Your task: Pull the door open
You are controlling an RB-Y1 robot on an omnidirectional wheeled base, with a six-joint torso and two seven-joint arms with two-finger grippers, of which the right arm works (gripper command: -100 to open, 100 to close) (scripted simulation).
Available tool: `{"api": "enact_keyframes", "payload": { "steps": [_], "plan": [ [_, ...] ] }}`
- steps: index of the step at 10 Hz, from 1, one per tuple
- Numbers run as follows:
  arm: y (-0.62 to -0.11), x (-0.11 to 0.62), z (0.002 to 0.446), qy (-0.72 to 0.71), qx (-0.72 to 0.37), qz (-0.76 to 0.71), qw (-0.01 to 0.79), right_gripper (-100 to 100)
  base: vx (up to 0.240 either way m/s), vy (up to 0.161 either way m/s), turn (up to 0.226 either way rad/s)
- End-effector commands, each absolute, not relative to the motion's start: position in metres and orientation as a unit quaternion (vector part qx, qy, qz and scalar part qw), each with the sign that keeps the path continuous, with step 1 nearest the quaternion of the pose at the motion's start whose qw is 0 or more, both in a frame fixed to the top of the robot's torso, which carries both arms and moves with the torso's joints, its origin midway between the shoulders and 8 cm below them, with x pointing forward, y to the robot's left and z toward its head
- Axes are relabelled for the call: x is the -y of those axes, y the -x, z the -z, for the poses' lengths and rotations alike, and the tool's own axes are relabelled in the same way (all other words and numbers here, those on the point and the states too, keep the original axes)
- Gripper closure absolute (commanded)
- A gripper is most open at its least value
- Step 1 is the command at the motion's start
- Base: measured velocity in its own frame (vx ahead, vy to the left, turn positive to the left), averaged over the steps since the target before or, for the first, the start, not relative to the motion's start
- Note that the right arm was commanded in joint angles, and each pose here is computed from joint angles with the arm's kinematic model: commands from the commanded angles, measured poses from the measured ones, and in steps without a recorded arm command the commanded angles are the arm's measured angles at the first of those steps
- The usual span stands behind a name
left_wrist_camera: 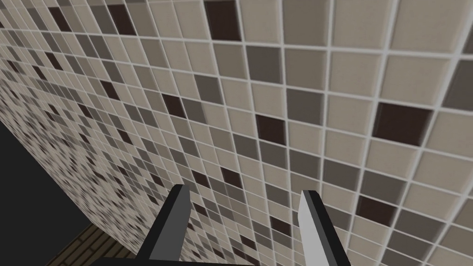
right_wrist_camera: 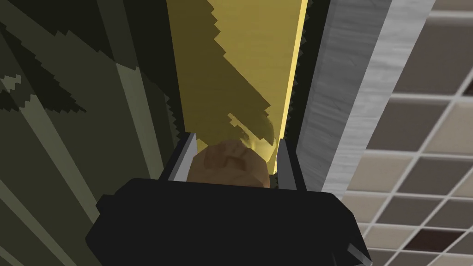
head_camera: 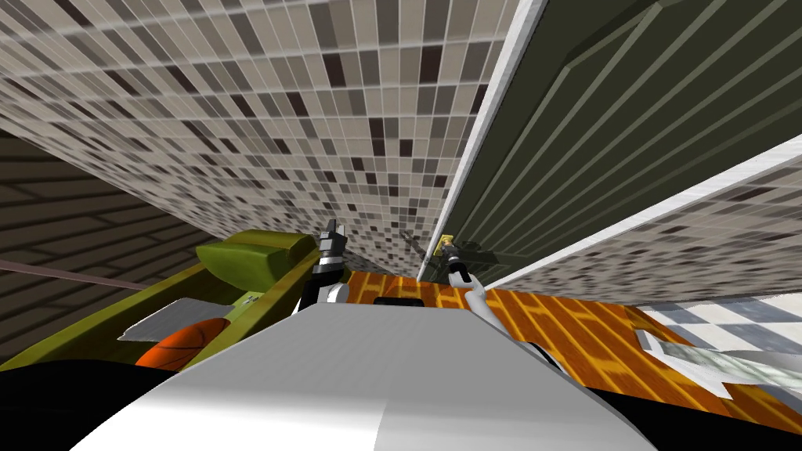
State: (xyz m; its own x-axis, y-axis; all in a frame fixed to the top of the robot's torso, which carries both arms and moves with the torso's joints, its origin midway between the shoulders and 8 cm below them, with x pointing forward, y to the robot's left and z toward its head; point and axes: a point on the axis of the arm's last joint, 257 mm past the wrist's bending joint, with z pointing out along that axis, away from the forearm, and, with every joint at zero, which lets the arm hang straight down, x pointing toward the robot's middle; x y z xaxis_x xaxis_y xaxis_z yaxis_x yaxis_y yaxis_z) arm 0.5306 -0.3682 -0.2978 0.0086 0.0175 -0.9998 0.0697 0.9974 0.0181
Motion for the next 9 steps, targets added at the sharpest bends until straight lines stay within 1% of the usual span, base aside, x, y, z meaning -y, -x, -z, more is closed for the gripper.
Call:
{"api": "enact_keyframes", "payload": {
  "steps": [1,5,9],
  "plan": [
    [-0.5304,0.3673,0.2984,-0.031,-0.704,0.018,0.709,100,-0.029,-0.007,-0.01],
    [-0.5304,0.3673,0.2984,-0.031,-0.704,0.018,0.709,100,-0.013,-0.001,0.003],
    [-0.5316,0.3682,0.3012,-0.071,-0.703,-0.019,0.707,100,-0.022,-0.017,0.032]
  ]
}}
